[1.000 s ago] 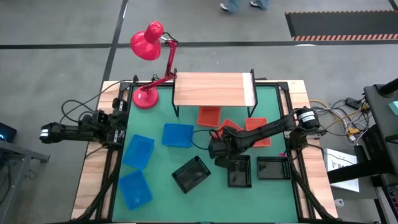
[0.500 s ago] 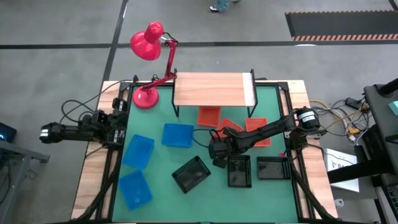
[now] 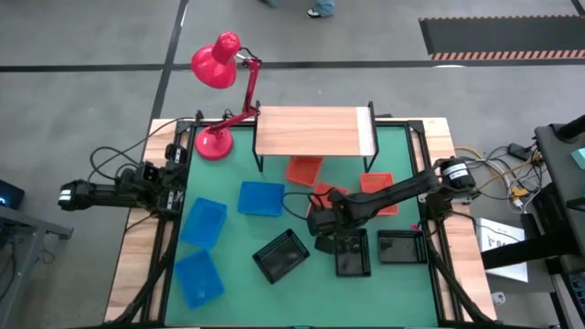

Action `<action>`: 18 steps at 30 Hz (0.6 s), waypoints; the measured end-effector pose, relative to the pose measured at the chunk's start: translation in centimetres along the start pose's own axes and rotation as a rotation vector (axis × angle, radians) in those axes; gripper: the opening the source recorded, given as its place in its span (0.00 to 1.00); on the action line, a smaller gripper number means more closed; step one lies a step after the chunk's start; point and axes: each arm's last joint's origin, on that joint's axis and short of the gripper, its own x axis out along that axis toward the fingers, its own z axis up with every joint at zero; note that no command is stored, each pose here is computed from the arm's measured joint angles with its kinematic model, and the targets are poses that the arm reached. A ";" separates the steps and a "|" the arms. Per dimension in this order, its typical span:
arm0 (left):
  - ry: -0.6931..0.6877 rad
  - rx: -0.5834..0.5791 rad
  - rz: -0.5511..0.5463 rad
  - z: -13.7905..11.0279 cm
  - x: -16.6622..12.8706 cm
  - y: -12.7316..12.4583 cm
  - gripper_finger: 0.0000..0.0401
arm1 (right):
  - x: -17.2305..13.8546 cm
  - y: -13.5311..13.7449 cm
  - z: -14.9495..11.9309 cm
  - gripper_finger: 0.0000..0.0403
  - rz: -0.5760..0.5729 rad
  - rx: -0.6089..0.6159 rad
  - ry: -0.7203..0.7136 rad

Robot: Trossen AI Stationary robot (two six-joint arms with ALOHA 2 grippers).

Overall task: Stack baskets on shelf by color
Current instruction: Put the bottom left orange bin on the shelf

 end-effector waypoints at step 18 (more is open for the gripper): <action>0.001 0.001 0.000 0.0 0.0 0.0 0.00 | -8.3 4.9 2.7 0.02 0.031 -0.518 -0.231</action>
